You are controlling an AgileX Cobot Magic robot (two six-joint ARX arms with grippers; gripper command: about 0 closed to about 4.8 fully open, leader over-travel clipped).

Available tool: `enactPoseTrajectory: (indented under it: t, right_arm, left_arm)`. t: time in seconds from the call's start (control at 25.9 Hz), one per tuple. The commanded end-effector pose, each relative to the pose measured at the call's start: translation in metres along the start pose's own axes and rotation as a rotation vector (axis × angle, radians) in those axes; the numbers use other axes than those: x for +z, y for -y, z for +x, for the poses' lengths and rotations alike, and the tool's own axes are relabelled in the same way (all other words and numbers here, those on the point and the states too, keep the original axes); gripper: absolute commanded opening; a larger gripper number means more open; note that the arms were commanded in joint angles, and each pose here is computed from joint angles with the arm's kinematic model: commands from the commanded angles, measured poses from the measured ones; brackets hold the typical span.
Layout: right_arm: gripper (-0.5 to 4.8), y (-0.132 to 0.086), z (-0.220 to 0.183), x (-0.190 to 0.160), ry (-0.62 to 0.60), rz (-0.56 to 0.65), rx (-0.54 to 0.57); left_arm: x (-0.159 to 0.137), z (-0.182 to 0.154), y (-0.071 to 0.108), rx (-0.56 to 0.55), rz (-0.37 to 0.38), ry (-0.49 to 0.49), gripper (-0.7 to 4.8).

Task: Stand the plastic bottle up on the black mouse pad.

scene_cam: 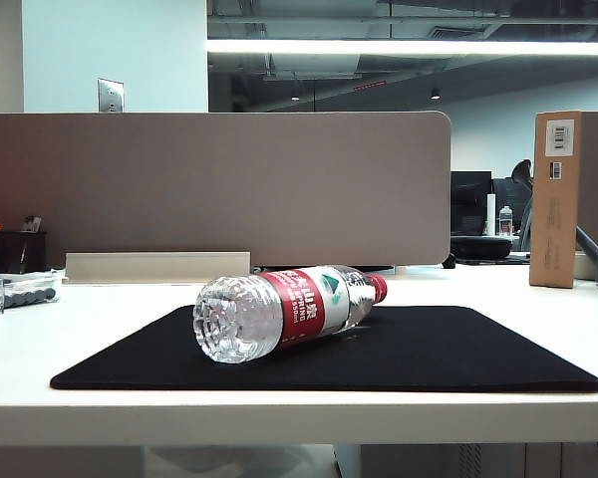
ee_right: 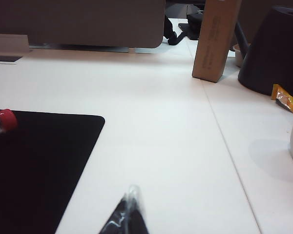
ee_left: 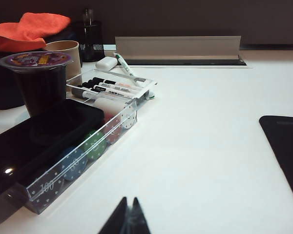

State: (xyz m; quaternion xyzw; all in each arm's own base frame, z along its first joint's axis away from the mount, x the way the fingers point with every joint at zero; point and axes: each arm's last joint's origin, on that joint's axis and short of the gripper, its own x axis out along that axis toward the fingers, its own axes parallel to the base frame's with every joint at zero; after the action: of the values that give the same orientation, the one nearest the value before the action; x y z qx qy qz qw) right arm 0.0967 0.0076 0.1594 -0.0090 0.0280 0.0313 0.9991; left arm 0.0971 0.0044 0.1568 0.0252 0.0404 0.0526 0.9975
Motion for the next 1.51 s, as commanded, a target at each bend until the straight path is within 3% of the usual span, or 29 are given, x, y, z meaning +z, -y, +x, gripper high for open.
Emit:
enactPoseTrajectory:
  t: [0.04,0.15,0.35,0.46,0.54,0.77,1.0,1.08,1.27,1.43,1.47,1.51]
  right_arm:
    - [0.00,0.000,0.000,0.000,0.011,0.053,0.004]
    - [0.00,0.000,0.000,0.000,0.011,0.149,0.004]
    - [0.00,0.000,0.000,0.000,0.012,0.202,0.004]
    - [0.00,0.000,0.000,0.000,0.012,0.323,0.005]
    - [0.00,-0.001,0.000,0.000,0.007,0.464,0.028]
    - [-0.01,-0.004,0.000,0.001,-0.036,0.761,0.136]
    - [-0.02,-0.009,-0.004,0.016,-0.053,0.970,0.343]
    - [-0.02,-0.008,-0.008,0.027,-0.123,1.025,0.311]
    - [-0.02,-0.008,-0.009,0.057,-0.169,1.028,0.289]
    - [0.02,-0.011,0.002,0.073,-0.315,0.976,0.288]
    - [0.25,-0.013,0.009,0.076,-0.375,0.956,0.284]
    - [0.96,-0.017,0.020,0.082,-0.469,0.938,0.300]
  left_arm:
    - [0.002,0.000,0.000,0.002,-0.004,0.011,-0.04]
    - [0.002,0.000,0.000,0.002,-0.004,0.011,-0.04]
    - [0.002,0.000,0.000,-0.002,-0.004,0.010,-0.04]
    - [0.002,-0.001,0.006,-0.058,0.001,0.013,-0.04]
    - [0.003,-0.003,0.019,-0.193,0.011,0.020,-0.04]
    - [0.003,-0.011,0.039,-0.414,0.027,0.032,-0.04]
    - [0.002,-0.022,0.056,-0.624,0.048,0.029,-0.04]
    - [0.000,-0.024,0.062,-0.687,0.064,0.009,-0.04]
    - [-0.006,-0.023,0.068,-0.720,0.106,-0.069,-0.04]
    - [-0.010,-0.022,0.069,-0.719,0.126,-0.112,-0.04]
    - [-0.010,-0.022,0.069,-0.718,0.127,-0.114,-0.04]
    - [-0.010,-0.022,0.069,-0.718,0.125,-0.111,-0.04]
